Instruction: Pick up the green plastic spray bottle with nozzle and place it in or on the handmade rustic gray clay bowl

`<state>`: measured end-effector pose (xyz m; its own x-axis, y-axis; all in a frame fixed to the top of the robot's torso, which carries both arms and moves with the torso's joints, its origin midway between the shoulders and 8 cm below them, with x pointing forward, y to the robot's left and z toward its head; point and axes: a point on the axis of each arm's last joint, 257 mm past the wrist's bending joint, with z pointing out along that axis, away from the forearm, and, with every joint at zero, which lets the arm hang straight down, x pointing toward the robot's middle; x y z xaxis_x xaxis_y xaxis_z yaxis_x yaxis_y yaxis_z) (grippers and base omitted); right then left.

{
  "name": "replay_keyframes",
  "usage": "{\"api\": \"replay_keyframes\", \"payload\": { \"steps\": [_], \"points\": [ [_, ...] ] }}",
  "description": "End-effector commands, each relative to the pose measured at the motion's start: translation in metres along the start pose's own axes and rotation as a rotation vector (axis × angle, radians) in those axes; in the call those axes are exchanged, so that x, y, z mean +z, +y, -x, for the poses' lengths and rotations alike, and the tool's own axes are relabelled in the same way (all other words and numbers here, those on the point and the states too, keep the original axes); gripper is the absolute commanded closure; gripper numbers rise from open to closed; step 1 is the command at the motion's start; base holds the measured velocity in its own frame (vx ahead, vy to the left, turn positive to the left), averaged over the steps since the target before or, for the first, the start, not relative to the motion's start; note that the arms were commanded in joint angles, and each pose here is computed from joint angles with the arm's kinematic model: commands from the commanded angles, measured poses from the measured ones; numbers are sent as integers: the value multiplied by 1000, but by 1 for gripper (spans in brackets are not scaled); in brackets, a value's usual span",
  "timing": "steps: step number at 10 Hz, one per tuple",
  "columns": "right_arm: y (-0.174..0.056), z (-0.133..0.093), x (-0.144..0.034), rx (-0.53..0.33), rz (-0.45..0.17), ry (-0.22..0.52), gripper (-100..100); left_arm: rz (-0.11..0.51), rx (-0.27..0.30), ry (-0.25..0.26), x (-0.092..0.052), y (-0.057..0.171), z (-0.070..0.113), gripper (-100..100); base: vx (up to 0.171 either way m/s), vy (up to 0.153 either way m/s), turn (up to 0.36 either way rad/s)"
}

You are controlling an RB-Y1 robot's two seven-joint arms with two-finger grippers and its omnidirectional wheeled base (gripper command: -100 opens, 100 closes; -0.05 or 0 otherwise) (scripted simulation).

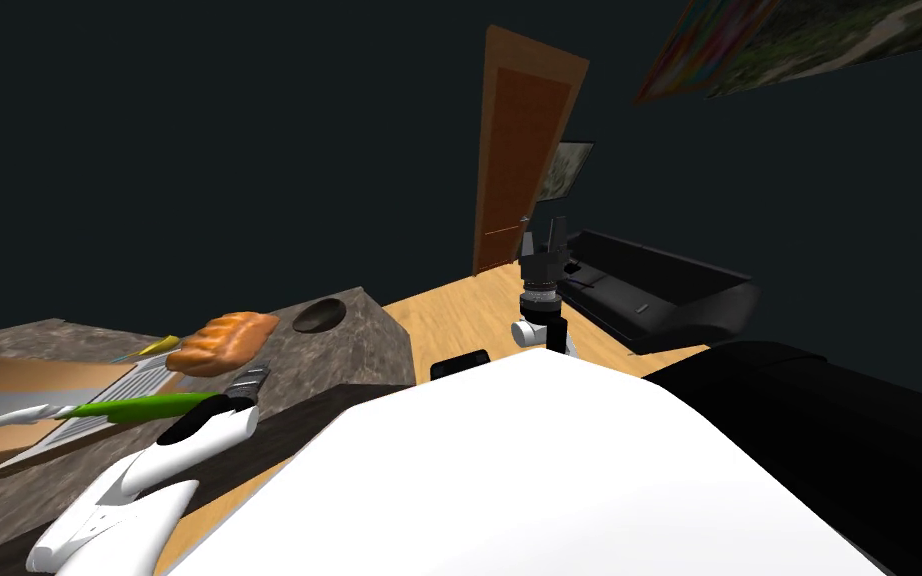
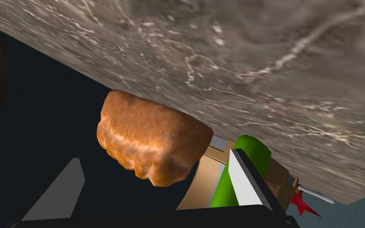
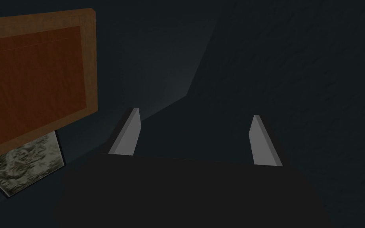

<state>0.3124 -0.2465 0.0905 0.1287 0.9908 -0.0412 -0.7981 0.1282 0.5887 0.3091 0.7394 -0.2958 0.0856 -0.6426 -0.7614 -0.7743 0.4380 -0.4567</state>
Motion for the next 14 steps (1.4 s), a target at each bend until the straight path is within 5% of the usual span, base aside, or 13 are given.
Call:
{"api": "replay_keyframes", "payload": {
  "steps": [1, 2, 4, 5, 6, 8, 9, 10, 14],
  "points": [
    [0, 0, 0, 0, 0, 0, 0, 65, 3, -3, 1, 26, 7, -100, 79, -42, -82],
    [0, 0, 0, 0, 0, 0, 0, 117, 13, -19, 1, 45, 28, -100, 111, -54, -117],
    [0, 0, 0, 0, 0, 0, 0, 153, 9, -16, 0, 63, 26, -100, 66, -27, -29],
    [0, 0, 0, 0, 0, 0, 0, 232, 13, -30, -3, 96, 46, -100, 72, -37, -113],
    [0, 0, 0, 0, 0, 0, 0, 240, 12, -29, -4, 100, 46, -100, 82, -23, -57],
    [0, 0, 0, 0, 0, 0, 0, 367, 15, -60, -17, 149, 86, -100, 135, -22, -168],
    [0, 0, 0, 0, 0, 0, 0, 389, 11, -57, -19, 159, 85, -100, 119, 5, -22],
    [0, 0, 0, 0, 0, 0, 0, 461, 6, -71, -30, 187, 103, -100, 116, -12, -79],
    [0, 0, 0, 0, 0, 0, 0, 556, -7, -82, -48, 227, 118, -100, 69, 1, -45]
  ]
}}
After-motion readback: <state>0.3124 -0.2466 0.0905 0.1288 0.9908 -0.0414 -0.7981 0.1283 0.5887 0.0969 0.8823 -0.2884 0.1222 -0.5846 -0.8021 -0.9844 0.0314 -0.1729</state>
